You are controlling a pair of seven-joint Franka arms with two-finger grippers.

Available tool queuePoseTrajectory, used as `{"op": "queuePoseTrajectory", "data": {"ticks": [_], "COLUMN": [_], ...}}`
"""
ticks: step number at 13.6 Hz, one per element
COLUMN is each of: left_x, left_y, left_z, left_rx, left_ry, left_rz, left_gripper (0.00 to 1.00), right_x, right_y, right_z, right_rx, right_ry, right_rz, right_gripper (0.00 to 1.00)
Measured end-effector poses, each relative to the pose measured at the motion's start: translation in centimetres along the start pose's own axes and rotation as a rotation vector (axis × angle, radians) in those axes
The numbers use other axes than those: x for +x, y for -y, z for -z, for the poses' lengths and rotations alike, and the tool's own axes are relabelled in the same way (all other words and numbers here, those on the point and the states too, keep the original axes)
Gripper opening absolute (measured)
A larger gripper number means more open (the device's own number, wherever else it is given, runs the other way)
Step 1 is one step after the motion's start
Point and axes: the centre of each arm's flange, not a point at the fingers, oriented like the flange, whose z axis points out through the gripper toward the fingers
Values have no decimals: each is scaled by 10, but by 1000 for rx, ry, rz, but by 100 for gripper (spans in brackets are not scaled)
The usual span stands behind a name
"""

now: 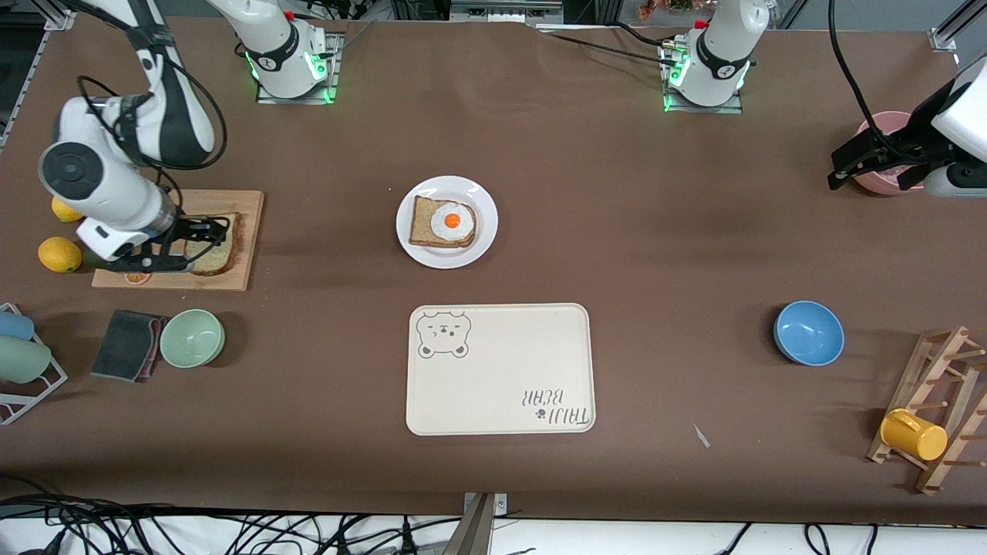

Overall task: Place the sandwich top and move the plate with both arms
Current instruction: 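Reach the right gripper down to the bread slice on the cutting board, then grasp the bread slice with the right gripper and lift it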

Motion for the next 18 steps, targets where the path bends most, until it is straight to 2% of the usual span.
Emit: {"op": "queuePoseTrajectory", "data": {"ticks": [2, 3, 4, 5, 7, 13, 18], "left_x": [0, 0, 0, 0, 0, 0, 0], "left_y": [0, 0, 0, 0, 0, 0, 0], "left_z": [1, 1, 2, 2, 2, 2, 2], "left_rx": [0, 0, 0, 0, 0, 0, 0], "left_ry": [-2, -3, -4, -4, -4, -5, -5], "left_rz": [0, 0, 0, 0, 0, 0, 0], "left_gripper": [100, 100, 100, 100, 100, 100, 100], "right_x": [-12, -15, -17, -17, -17, -17, -16], "right_y": [7, 9, 12, 14, 17, 34, 36], "right_z": [-20, -27, -33, -40, -54, -85, -95], "right_rx": [-2, -5, -8, -12, -22, -100, -112], "right_ry": [1, 12, 18, 24, 43, 64, 63], "right_rz": [17, 26, 34, 44, 52, 75, 85], "right_gripper": [96, 91, 80, 80, 69, 57, 55]}}
